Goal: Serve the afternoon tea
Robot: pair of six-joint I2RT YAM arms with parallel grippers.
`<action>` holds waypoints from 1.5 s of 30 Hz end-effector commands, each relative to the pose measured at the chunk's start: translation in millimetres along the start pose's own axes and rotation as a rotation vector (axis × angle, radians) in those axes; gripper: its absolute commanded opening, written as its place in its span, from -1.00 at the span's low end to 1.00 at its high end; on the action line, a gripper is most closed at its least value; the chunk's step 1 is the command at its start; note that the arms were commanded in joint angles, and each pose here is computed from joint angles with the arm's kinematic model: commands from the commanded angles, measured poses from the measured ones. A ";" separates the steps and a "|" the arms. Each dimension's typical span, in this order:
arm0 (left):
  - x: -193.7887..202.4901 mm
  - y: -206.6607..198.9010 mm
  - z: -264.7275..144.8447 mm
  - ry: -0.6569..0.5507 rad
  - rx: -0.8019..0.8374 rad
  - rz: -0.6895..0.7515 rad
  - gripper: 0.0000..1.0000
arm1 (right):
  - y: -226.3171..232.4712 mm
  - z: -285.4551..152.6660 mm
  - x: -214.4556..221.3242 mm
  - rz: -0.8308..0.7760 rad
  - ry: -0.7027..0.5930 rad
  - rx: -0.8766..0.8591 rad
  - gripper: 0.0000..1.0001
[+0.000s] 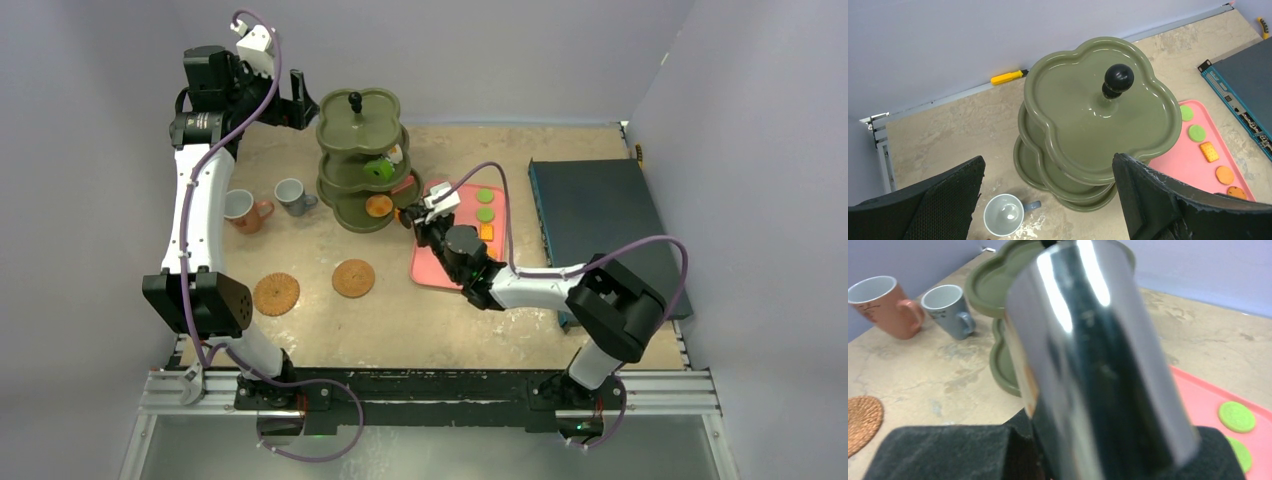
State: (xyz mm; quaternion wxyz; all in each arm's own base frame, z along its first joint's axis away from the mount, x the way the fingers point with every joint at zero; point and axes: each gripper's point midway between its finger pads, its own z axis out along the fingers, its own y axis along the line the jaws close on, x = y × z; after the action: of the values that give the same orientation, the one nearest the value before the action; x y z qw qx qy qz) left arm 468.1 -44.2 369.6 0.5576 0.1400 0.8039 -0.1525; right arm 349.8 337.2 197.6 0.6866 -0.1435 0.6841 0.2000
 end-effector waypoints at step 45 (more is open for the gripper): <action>-2.2 -9.5 -13.3 -0.024 0.048 0.010 0.98 | 105.3 64.4 11.2 -0.093 -0.132 -0.208 -0.15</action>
State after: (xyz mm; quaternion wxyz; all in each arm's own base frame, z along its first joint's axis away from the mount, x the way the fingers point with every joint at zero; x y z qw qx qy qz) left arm 464.8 -46.6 356.3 0.5425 0.1431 0.8106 -0.1678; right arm 363.0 472.2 139.5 0.6902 -0.2793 0.6326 0.2131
